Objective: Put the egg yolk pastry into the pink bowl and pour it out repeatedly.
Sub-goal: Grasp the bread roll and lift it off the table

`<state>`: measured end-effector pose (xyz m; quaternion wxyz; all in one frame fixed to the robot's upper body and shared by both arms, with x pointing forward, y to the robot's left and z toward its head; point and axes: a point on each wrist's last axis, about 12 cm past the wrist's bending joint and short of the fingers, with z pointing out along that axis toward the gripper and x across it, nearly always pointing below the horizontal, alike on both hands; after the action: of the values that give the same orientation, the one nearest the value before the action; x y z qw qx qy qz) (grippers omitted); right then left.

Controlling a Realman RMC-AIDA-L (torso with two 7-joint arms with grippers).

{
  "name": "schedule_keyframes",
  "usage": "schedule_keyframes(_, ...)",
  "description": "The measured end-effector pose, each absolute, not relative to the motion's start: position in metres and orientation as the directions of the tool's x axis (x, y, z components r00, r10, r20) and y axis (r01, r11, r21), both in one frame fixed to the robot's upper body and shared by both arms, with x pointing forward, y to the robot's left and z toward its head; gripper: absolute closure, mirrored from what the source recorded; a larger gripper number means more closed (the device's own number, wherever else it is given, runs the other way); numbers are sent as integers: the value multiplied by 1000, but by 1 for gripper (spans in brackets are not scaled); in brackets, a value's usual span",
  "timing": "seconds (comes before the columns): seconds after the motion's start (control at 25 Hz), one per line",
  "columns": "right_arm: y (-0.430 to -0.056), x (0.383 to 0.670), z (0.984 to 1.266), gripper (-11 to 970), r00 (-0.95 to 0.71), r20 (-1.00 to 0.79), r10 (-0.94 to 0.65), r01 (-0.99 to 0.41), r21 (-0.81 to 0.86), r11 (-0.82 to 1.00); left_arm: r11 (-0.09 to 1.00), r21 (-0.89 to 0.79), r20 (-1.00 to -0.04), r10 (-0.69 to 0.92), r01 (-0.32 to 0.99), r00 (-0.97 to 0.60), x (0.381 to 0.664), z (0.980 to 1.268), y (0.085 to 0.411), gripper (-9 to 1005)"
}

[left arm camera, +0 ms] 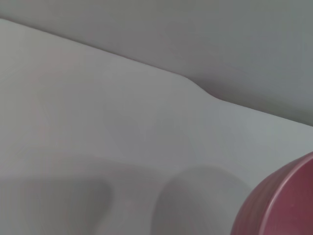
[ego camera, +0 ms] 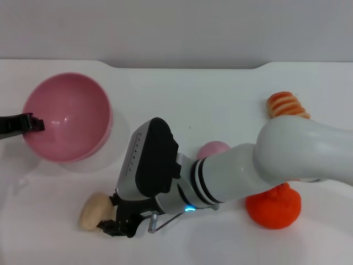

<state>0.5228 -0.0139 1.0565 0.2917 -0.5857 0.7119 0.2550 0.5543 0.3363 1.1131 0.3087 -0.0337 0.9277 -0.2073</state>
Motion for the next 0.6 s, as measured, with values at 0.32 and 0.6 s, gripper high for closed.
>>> schedule_keyframes(0.32,-27,531,1067,523,-169,-761,-626,-983,81,167,911,-405,-562,-177,82,-808,561,1113,330,996)
schedule_keyframes(0.6,-58,546,1077,589,-240,-803,-545,-970,173,172,924,-370,-550,-132,99,-825,566,1107,321,996)
